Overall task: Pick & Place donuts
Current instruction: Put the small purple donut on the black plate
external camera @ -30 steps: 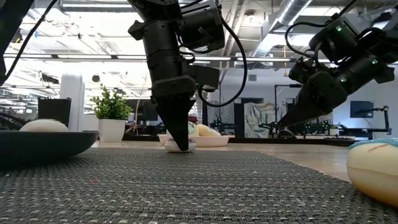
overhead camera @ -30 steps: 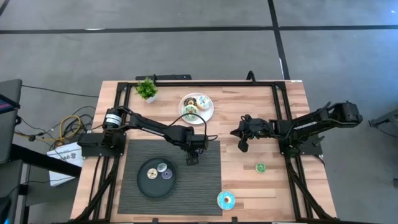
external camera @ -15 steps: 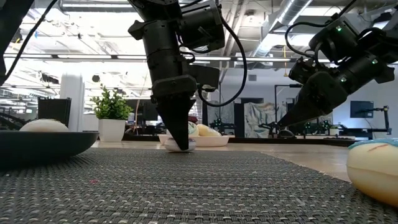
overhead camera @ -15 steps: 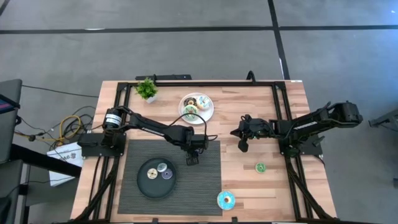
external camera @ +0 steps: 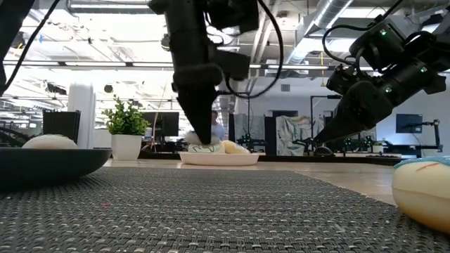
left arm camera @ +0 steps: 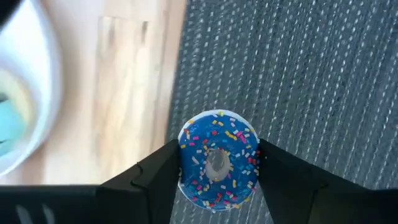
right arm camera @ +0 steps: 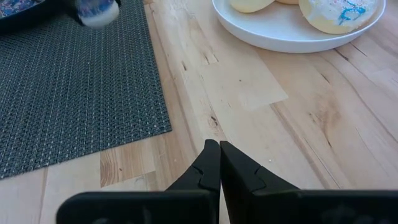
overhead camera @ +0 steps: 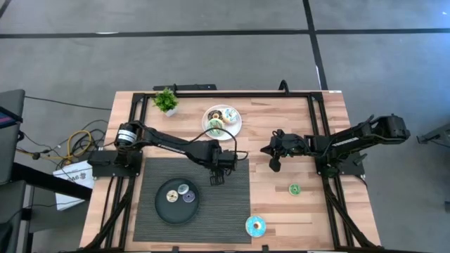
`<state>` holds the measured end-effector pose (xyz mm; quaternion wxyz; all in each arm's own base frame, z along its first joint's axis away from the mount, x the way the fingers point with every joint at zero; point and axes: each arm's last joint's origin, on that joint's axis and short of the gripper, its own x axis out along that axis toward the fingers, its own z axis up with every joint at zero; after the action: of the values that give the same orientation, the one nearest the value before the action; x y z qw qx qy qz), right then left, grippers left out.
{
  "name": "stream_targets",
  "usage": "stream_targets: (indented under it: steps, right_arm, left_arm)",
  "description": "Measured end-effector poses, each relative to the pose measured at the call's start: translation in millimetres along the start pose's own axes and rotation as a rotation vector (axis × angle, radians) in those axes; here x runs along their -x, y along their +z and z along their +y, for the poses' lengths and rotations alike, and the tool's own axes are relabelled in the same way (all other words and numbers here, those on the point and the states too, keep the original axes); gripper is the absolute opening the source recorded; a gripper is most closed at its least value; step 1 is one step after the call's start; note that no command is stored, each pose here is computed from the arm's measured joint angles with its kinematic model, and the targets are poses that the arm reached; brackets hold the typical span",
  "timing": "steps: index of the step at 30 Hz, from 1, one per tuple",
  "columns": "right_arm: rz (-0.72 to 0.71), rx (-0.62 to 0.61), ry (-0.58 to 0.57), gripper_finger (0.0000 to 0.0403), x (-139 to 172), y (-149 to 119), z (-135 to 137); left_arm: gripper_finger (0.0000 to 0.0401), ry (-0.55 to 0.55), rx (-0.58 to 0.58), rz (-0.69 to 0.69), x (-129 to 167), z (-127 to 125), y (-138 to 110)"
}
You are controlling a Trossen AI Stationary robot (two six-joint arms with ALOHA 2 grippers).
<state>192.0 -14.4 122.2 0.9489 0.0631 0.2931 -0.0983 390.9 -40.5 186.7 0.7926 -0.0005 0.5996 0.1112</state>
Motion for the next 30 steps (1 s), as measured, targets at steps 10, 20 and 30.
stream_targets:
  steps: [10, 20, 30]
  right_arm:
    - [0.002, -0.003, 0.008, 0.0001, 0, 0, 0]
    - [0.003, -0.003, 0.021, 0.0001, 0, 0, 1]
    - [0.002, -0.004, 0.023, 0.0001, 0, 0, 1]
  left_arm:
    - [0.0193, 0.008, -0.032, -0.120, 67, -12, -14]
    - [0.0193, 0.066, 0.052, -0.080, 77, -42, -68]
    - [0.0193, -0.009, 0.365, -0.137, 76, -66, -165]
